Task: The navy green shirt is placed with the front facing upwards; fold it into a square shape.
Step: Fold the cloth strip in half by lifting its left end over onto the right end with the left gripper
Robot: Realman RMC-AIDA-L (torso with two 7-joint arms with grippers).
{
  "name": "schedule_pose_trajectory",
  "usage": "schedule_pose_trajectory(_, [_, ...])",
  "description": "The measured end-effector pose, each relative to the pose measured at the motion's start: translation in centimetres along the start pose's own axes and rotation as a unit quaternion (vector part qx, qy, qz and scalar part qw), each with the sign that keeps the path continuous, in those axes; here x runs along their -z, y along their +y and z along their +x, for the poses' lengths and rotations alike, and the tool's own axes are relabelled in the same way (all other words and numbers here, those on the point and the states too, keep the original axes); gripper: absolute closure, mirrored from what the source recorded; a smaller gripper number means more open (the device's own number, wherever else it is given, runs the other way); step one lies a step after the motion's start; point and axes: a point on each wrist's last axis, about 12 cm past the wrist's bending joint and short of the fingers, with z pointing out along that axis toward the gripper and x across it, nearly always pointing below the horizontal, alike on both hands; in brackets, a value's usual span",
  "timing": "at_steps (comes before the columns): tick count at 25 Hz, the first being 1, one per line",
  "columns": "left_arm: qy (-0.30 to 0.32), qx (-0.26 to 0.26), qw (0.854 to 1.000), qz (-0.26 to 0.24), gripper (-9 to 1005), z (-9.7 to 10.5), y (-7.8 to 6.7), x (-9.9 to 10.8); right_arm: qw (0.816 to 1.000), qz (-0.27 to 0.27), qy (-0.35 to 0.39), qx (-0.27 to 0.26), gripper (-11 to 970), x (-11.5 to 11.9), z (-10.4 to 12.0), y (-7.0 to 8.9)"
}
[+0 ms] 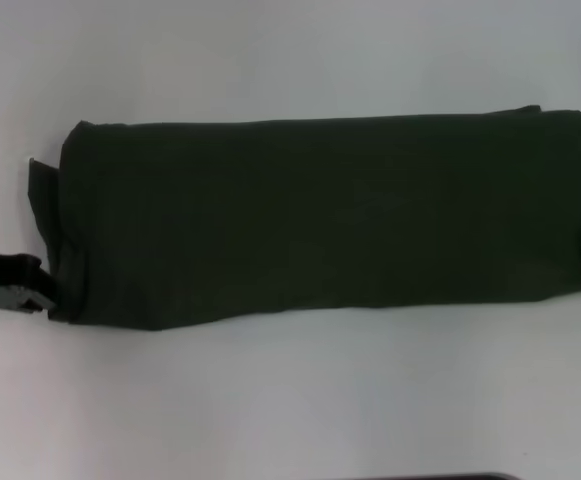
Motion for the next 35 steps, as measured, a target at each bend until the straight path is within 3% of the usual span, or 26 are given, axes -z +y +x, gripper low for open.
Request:
schedule_pose_trajectory(18, [0.043, 0.037, 0.998, -0.015, 980, 2.4, 1.3, 0.0, 0.999, -0.017, 0.03, -0.005, 933, 0.2, 1.8, -0.8])
schedule_pose_trajectory(35, [0.043, 0.053, 0.997, -0.047, 979, 2.7, 2.0, 0.2, 0.999, 0.005, 0.036, -0.008, 932, 0.0, 2.1, -1.4])
